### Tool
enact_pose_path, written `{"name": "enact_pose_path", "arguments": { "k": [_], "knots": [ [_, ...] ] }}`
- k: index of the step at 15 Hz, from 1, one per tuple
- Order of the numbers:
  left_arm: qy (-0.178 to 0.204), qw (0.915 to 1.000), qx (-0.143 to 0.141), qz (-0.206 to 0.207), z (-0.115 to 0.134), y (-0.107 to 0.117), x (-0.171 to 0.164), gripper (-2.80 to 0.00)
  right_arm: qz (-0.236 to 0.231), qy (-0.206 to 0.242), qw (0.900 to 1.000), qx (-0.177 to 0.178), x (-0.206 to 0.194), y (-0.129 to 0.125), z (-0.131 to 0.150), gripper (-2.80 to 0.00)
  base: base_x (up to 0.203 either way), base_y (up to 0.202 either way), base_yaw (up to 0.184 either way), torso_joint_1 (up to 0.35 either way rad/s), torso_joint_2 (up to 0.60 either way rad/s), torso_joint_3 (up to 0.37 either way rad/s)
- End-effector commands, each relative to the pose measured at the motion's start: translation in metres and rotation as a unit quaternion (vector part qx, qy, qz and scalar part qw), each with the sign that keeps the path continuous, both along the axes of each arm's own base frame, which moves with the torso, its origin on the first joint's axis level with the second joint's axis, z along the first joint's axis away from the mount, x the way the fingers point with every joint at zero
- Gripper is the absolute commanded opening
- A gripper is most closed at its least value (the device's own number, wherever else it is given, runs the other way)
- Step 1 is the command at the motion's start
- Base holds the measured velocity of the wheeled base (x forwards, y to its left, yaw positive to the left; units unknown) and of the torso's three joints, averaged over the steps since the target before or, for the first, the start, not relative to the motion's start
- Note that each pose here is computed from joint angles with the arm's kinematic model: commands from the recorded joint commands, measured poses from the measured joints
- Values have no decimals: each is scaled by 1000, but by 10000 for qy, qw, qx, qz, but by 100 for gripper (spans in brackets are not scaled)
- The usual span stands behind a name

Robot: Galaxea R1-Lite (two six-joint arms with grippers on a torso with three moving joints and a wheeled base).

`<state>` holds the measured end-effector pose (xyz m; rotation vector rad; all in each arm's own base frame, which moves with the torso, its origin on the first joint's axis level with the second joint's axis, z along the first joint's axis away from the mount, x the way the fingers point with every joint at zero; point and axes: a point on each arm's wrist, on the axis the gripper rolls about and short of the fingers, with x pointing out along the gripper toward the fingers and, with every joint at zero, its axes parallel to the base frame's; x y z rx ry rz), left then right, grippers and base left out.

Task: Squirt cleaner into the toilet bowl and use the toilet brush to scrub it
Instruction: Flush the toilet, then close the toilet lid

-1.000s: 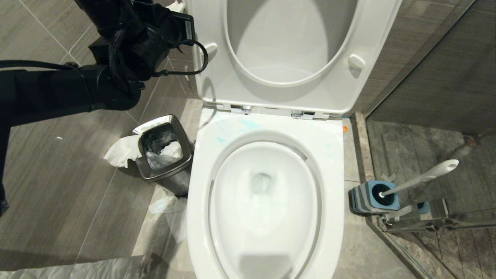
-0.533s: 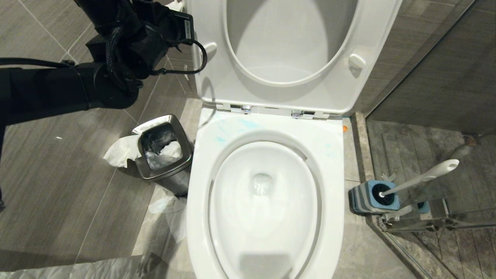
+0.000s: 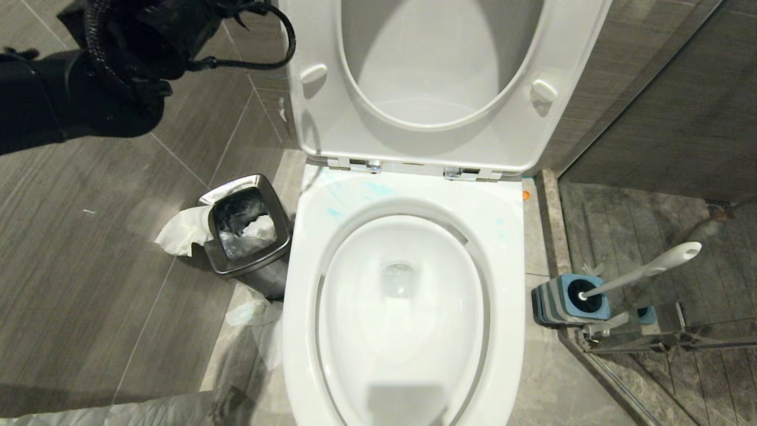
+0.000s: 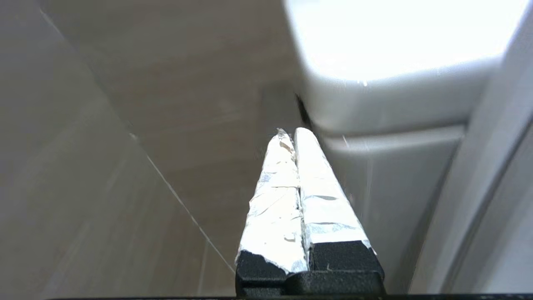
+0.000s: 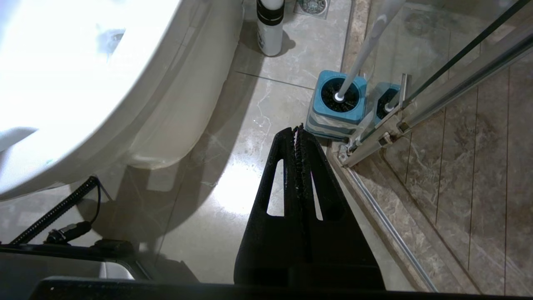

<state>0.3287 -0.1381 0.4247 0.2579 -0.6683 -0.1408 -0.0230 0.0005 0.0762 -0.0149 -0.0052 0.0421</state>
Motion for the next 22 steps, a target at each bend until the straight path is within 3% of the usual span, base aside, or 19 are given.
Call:
{"name": "enact_pose_path", "arguments": {
  "k": [1,7,12,14,17,18,22],
  "knots": [
    [-291,9995,-85,72,27,15,-33,-280,4,1,10000,-2,0,0,0,-280,0,0,0,0,0,0],
    [-461,9988,-103,147,50,30,-69,-280,4,2,10000,-2,0,0,0,-280,0,0,0,0,0,0],
    [390,9987,-260,-190,59,38,-107,-280,4,1,10000,-2,0,0,0,-280,0,0,0,0,0,0],
    [948,9950,-170,-258,55,44,-118,-280,4,1,10000,-2,0,0,0,-280,0,0,0,0,0,0],
    [2125,9770,184,-78,39,58,-135,-280,4,1,10000,-2,0,0,0,-280,0,0,0,0,0,0],
    [2340,9720,221,73,35,65,-134,-280,4,1,10000,-2,0,0,0,-280,0,0,0,0,0,0],
    [2838,9588,-124,-37,23,65,-121,-280,4,1,10000,-2,0,0,0,-280,0,0,0,0,0,0]
  ]
}}
